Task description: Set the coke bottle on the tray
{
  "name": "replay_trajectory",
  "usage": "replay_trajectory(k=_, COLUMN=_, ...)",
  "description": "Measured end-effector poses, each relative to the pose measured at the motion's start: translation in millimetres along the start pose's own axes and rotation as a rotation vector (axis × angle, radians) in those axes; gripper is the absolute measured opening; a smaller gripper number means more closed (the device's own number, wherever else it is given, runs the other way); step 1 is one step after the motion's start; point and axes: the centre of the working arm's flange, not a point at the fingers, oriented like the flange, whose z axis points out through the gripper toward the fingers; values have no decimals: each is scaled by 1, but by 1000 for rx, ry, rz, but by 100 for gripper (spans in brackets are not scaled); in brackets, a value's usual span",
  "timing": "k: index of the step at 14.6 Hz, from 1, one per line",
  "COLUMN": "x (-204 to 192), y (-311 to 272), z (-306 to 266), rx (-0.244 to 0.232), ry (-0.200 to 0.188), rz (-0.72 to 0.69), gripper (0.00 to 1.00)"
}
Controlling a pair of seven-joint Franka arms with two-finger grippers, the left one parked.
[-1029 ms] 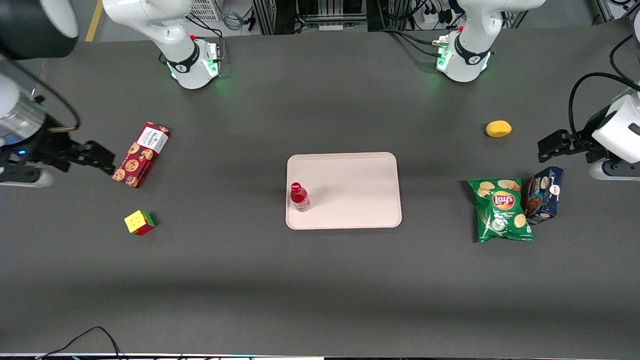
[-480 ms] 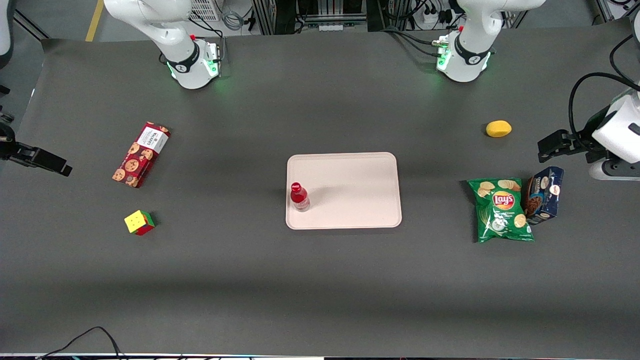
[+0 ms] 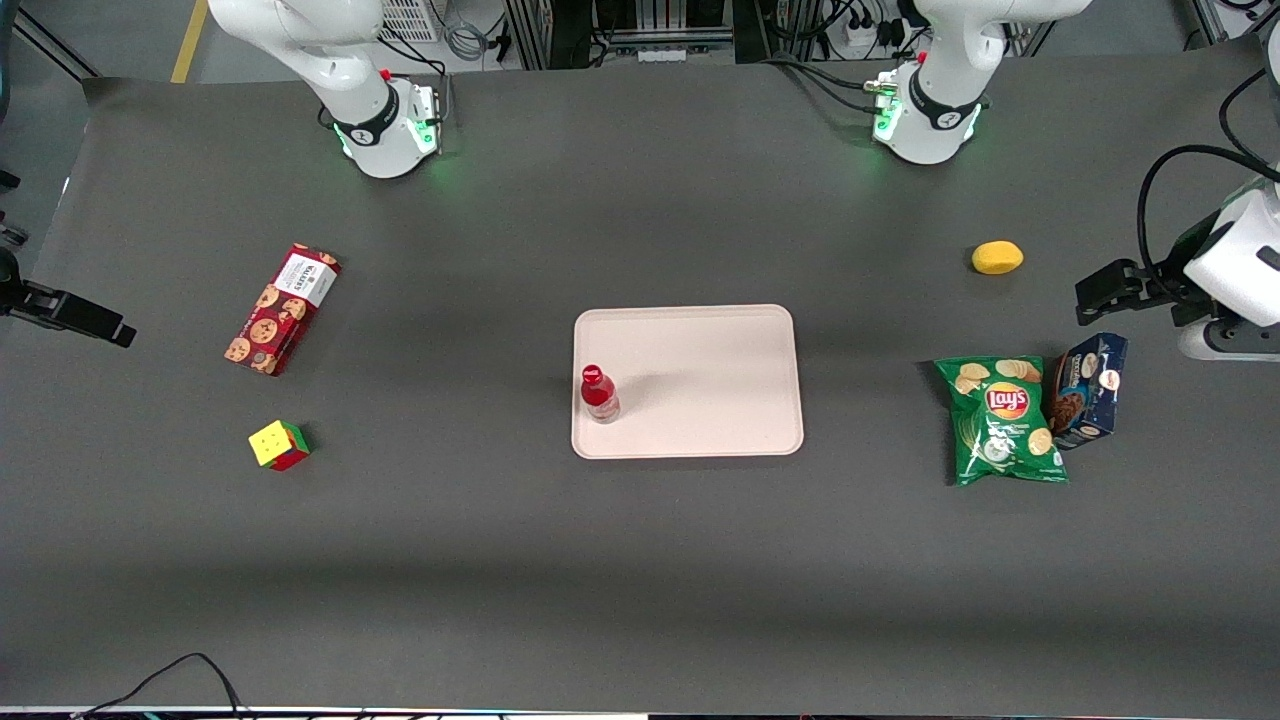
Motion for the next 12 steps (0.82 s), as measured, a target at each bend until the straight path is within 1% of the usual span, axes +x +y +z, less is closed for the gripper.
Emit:
replay_trajectory(k=8, x=-22, y=5, z=-13, rx=0, ry=4, rz=-10, gripper=100)
replay_trajectory(k=12, x=-23, y=15, z=-14, rx=0, ry=6, rz=-19, gripper=100)
